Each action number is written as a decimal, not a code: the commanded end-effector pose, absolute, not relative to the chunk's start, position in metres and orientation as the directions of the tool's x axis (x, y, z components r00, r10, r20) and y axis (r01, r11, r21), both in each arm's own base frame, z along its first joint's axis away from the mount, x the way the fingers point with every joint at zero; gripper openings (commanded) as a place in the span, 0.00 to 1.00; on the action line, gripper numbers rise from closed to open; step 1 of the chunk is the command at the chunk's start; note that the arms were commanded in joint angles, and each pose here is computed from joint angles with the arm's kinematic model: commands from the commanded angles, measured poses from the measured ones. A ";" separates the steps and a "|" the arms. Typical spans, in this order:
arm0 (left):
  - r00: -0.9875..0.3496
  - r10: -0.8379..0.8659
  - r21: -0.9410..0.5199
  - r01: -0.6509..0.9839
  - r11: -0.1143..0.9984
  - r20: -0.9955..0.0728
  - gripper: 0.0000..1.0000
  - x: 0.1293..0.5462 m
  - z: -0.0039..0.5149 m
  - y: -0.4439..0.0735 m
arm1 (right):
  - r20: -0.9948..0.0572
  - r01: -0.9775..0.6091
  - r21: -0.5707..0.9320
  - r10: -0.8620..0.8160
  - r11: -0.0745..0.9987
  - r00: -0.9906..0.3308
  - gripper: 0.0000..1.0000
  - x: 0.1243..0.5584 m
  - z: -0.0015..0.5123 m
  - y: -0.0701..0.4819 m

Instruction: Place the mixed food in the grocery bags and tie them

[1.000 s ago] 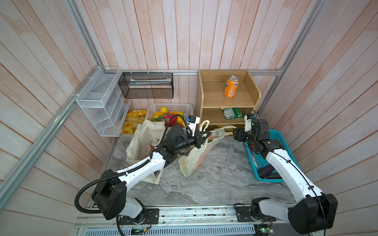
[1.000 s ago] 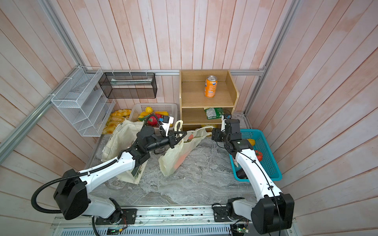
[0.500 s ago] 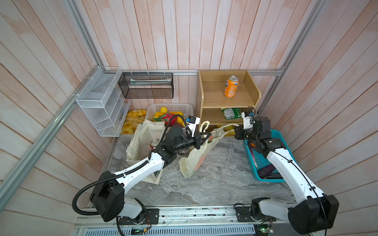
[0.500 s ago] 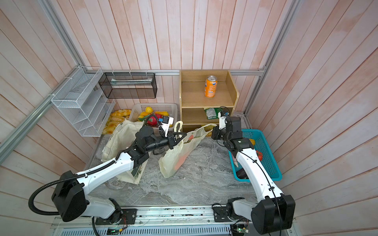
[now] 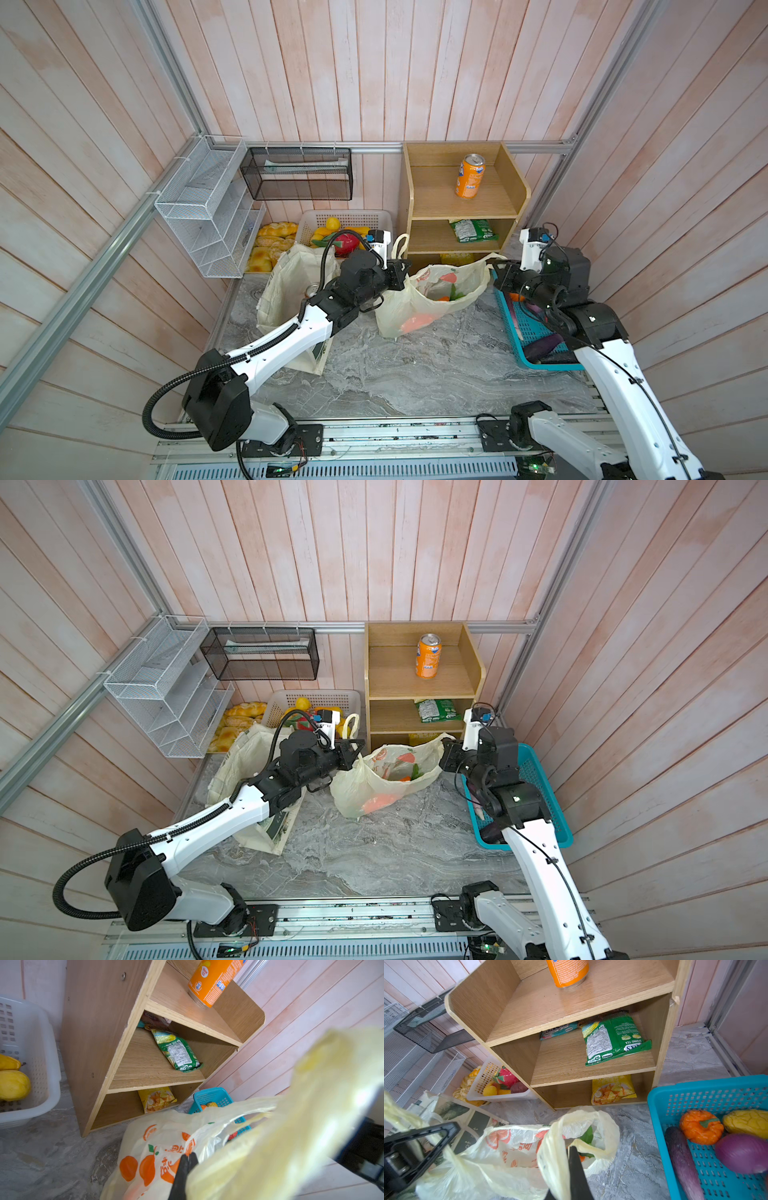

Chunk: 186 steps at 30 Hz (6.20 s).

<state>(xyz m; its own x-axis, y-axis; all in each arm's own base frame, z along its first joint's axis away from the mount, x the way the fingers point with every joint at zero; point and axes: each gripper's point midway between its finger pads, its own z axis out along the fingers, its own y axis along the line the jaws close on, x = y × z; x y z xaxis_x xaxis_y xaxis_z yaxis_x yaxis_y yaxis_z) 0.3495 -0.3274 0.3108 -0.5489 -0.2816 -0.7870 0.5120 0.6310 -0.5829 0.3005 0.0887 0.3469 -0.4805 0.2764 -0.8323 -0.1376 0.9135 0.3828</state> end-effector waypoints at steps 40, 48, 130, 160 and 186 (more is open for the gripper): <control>-0.466 0.054 -0.466 0.885 0.009 -0.883 0.00 0.296 0.308 -0.405 | -0.826 -0.569 0.465 0.101 0.678 -0.554 0.62 0.288 0.400 0.236; -0.466 0.062 -0.466 0.885 0.005 -0.883 0.00 0.295 0.306 -0.405 | -0.822 -0.571 0.479 0.111 0.667 -0.559 0.24 0.292 0.397 0.244; -0.415 -0.107 -0.428 0.880 0.205 -0.904 0.00 0.274 0.312 -0.383 | -0.865 -0.772 0.499 0.166 0.395 -0.474 0.73 0.273 0.425 0.221; -0.444 -0.114 -0.458 0.860 0.226 -0.889 0.27 0.277 0.304 -0.373 | -0.841 -0.742 0.533 0.163 0.406 -0.515 0.00 0.283 0.398 0.256; -0.199 -0.145 -0.241 0.633 0.736 -0.969 0.51 0.311 0.293 -0.356 | -0.791 -0.655 0.608 0.268 0.449 -0.551 0.00 0.293 0.392 0.245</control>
<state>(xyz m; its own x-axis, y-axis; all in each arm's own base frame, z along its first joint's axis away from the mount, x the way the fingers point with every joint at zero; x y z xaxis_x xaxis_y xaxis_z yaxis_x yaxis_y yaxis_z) 0.3026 -0.3731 0.2840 -0.2845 -0.1297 -0.9499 0.7122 0.6346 -0.3000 0.2936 0.2498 0.3828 -0.5697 0.2205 -0.7917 -0.6601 0.4511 0.6006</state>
